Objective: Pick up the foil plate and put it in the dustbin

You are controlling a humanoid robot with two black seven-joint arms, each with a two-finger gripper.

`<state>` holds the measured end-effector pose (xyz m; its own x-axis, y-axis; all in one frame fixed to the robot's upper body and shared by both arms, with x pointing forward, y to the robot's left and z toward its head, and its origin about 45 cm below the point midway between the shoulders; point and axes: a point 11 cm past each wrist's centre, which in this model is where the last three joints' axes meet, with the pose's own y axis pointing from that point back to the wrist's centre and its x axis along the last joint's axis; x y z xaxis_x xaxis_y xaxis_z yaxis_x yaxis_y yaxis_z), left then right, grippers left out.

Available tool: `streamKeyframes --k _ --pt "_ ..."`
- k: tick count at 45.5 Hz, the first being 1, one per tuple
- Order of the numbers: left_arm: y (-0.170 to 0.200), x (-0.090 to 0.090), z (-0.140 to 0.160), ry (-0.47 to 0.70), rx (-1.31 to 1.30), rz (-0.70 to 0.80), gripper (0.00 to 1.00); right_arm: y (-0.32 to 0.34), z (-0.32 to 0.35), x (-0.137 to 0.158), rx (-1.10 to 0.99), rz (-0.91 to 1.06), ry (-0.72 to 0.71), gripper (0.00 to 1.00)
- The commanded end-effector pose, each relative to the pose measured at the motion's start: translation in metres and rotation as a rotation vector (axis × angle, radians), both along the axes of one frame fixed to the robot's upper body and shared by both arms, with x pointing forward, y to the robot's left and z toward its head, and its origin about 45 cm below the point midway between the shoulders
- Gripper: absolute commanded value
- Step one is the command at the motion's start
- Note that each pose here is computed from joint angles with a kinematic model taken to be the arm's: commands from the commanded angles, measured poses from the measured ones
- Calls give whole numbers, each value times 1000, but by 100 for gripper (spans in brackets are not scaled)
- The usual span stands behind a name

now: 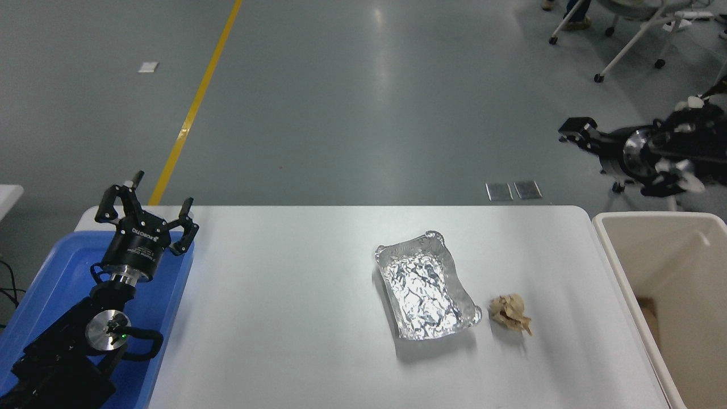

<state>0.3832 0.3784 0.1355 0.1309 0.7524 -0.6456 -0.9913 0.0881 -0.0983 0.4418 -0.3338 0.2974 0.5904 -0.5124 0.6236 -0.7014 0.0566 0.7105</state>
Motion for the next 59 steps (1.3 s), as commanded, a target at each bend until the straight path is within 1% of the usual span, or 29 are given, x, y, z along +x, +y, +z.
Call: streamKeyframes --k 1,8,15,26,37,50,59 --pt "0 0 0 -1 -1 0 98 34 28 -14 -92 152 69 100" --pt "0 0 0 1 1 0 98 65 44 -26 -145 290 181 100" --pt "0 0 0 1 1 0 98 101 58 -29 -214 404 228 100" --pt "0 0 0 -1 -1 0 98 144 78 -44 -278 550 320 100" --pt "0 0 0 1 1 0 98 155 95 -49 -284 586 322 100" --pt "0 0 0 0 0 2 98 153 88 -50 -281 587 340 100" --pt "0 0 0 0 0 2 98 150 49 -51 -280 586 406 100"
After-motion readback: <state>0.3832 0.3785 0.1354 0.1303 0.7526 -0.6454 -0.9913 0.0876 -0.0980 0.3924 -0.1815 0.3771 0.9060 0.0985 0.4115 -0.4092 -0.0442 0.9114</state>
